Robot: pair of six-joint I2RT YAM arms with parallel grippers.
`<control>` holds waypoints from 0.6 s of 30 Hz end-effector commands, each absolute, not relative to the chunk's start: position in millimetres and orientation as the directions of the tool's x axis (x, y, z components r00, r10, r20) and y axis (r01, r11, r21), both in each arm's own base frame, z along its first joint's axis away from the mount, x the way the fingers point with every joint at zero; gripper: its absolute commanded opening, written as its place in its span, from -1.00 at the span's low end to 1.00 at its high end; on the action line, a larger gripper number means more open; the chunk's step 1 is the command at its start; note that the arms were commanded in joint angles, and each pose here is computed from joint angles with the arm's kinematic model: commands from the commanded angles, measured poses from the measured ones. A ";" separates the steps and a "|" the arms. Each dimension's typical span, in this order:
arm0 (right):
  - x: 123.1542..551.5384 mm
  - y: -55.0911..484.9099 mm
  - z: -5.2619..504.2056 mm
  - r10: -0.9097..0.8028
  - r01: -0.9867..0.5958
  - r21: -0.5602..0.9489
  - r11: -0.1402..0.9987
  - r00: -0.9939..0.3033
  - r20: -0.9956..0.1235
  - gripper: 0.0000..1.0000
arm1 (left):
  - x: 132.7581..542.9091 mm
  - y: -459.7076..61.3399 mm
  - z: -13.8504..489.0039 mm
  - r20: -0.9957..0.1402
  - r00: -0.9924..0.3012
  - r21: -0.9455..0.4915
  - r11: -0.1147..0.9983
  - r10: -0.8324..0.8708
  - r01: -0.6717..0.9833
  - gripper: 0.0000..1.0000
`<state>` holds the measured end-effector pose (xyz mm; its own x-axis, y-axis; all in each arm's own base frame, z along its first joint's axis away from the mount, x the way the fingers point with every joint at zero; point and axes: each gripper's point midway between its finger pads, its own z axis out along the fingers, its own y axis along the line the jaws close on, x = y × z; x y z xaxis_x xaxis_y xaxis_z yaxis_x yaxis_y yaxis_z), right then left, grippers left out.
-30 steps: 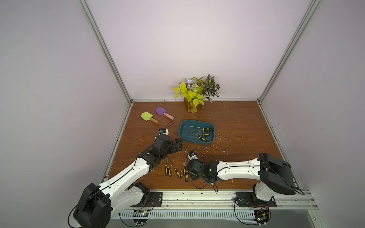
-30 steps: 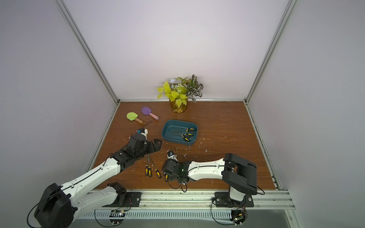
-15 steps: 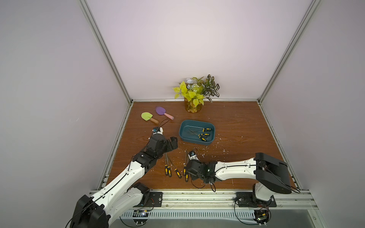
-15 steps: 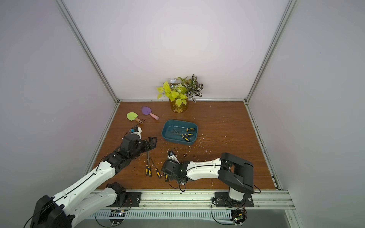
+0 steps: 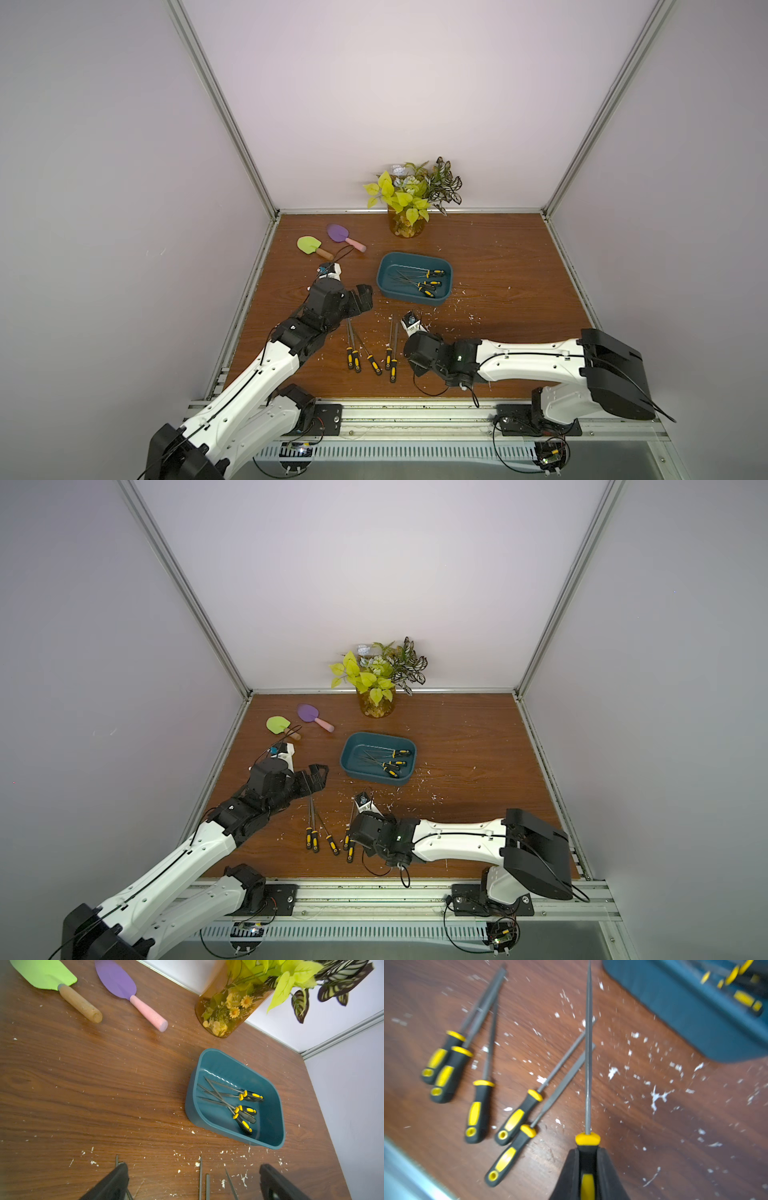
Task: Put the file tool into the storage box
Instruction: Pick up the file tool from the center of the board, then place the file tool in the storage box.
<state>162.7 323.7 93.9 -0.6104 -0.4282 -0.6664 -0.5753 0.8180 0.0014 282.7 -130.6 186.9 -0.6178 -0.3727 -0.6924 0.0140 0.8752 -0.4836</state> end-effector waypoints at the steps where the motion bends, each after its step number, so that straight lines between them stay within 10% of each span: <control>1: 173.8 332.0 137.9 -0.459 -0.638 -0.055 0.768 -0.489 -0.742 -0.79 | 282.0 -128.5 202.6 -0.706 -0.604 -0.483 0.875 -0.370 0.030 1.00; 18: 302.6 312.9 200.3 -0.541 -0.749 -0.208 0.629 -0.229 -0.809 -0.84 | 298.2 -150.3 229.4 -0.722 -0.591 -0.517 0.848 -0.359 0.117 1.00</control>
<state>285.2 299.4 182.2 -0.3517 -0.5007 -0.7909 -0.6872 0.7119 -0.1451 293.7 -146.0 223.3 -0.6021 -0.3698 -0.7077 0.0826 0.8527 -0.5158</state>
